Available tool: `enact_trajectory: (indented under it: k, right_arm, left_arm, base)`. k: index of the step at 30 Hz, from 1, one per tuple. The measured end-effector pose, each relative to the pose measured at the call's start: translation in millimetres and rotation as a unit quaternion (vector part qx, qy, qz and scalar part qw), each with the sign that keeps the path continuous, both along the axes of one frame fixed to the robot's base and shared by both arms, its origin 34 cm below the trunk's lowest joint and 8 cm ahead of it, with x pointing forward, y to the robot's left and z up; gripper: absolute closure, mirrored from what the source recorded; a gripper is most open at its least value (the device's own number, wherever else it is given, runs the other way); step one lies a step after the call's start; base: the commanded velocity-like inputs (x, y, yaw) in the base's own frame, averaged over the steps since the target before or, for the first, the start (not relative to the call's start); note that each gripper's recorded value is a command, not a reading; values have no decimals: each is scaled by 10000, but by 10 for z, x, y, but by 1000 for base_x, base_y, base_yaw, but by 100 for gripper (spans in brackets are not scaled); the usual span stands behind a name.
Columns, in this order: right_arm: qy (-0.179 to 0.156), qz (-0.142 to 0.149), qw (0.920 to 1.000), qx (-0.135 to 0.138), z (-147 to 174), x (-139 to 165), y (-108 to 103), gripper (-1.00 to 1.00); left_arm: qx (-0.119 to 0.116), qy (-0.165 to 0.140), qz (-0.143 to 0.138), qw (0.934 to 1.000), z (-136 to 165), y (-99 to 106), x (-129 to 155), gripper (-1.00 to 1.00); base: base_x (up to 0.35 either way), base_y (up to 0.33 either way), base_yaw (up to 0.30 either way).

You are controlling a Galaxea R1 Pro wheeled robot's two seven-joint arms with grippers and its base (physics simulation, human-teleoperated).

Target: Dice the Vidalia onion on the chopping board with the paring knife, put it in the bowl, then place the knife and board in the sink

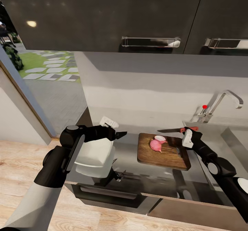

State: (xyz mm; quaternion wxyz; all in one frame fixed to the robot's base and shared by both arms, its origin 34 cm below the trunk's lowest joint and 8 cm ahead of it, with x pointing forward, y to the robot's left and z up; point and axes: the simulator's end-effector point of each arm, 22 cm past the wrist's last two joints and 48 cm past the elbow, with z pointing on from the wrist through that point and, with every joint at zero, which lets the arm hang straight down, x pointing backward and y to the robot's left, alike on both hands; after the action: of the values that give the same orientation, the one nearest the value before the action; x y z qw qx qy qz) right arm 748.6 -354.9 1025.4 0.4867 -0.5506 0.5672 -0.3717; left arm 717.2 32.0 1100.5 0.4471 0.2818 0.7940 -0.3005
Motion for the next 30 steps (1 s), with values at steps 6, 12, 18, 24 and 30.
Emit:
enact_trajectory:
  k: [6, 12, 18, 24, 30]
  right_arm:
    - [116, -222, 9997, 34, -110, 12, -62, 100]
    - [229, -322, 9992, 27, -218, -3, -108, 100]
    - [358, -385, 9986, -42, -344, -30, -169, 100]
    - [439, -390, 9981, -190, -428, -49, -203, 100]
    - [536, -426, 9962, -533, -579, -88, -308, 100]
  left_arm:
    - [6, 3, -40, 10000, -4, -24, -16, -100]
    - [25, -5, -110, 9999, -7, -69, -49, -100]
    - [39, -9, -147, 9999, -9, -93, -67, -100]
    - [39, -8, -153, 9999, -12, -97, -68, -100]
    - [40, -5, -154, 9999, -14, -97, -69, -100]
  base:
    - [0, 0, 0]
    - [24, 0, 0]
    - [153, 0, 0]
    - [50, 0, 0]
    - [6, 0, 0]
